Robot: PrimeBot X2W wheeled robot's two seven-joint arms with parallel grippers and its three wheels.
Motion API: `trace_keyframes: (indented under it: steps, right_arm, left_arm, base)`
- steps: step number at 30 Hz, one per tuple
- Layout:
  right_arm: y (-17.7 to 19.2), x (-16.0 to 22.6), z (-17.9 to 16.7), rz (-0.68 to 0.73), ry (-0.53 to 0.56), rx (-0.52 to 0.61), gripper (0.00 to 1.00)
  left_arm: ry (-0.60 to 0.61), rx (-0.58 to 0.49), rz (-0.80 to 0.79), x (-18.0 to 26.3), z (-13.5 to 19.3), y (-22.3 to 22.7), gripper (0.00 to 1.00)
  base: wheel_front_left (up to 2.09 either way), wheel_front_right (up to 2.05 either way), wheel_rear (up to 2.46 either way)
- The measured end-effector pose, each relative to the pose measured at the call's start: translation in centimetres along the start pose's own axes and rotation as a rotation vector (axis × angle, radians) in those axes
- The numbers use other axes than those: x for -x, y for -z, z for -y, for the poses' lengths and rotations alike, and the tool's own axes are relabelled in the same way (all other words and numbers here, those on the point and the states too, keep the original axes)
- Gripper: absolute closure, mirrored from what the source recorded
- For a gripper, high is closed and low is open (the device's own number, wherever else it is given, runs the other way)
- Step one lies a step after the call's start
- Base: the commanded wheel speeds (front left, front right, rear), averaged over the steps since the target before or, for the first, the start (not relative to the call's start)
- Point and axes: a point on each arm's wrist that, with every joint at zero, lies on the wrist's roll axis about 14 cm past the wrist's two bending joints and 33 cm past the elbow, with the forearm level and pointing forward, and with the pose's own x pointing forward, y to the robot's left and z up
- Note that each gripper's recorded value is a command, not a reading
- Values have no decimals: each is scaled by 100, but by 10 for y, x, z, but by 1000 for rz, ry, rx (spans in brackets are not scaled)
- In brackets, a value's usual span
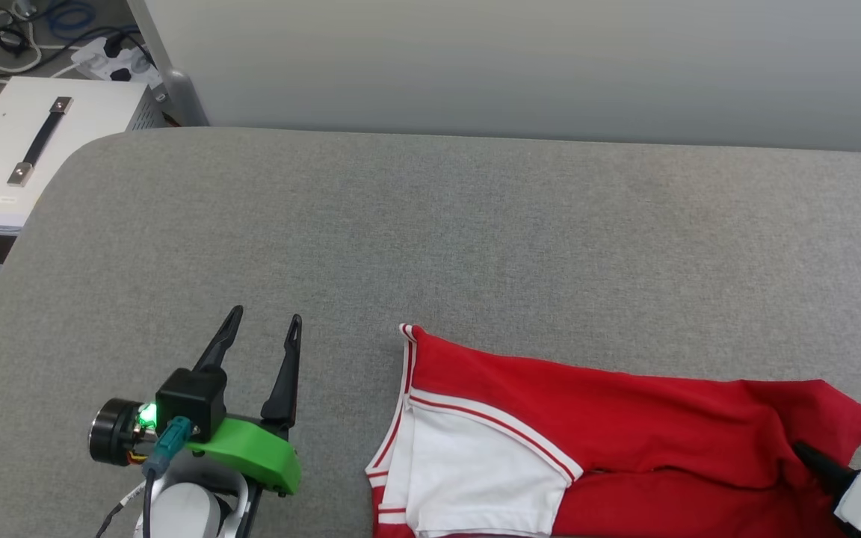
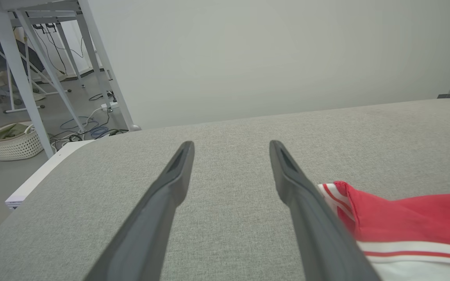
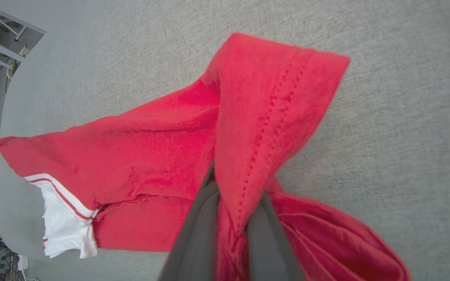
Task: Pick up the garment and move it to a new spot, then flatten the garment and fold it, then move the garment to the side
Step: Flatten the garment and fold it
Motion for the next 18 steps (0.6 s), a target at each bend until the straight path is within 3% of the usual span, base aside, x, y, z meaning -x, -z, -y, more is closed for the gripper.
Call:
trace_keyframes:
  steps: [11,18]
  right_arm:
    - [15,9,-77,1,-195,20,100]
    - [38,0,-119,-74,-314,8,100]
  left_arm:
    - [-53,15,37,20,-13,-12,0]
    - [-79,7,35,28,-23,-12,0]
  base:
    - [0,0,0]
    - [0,0,0]
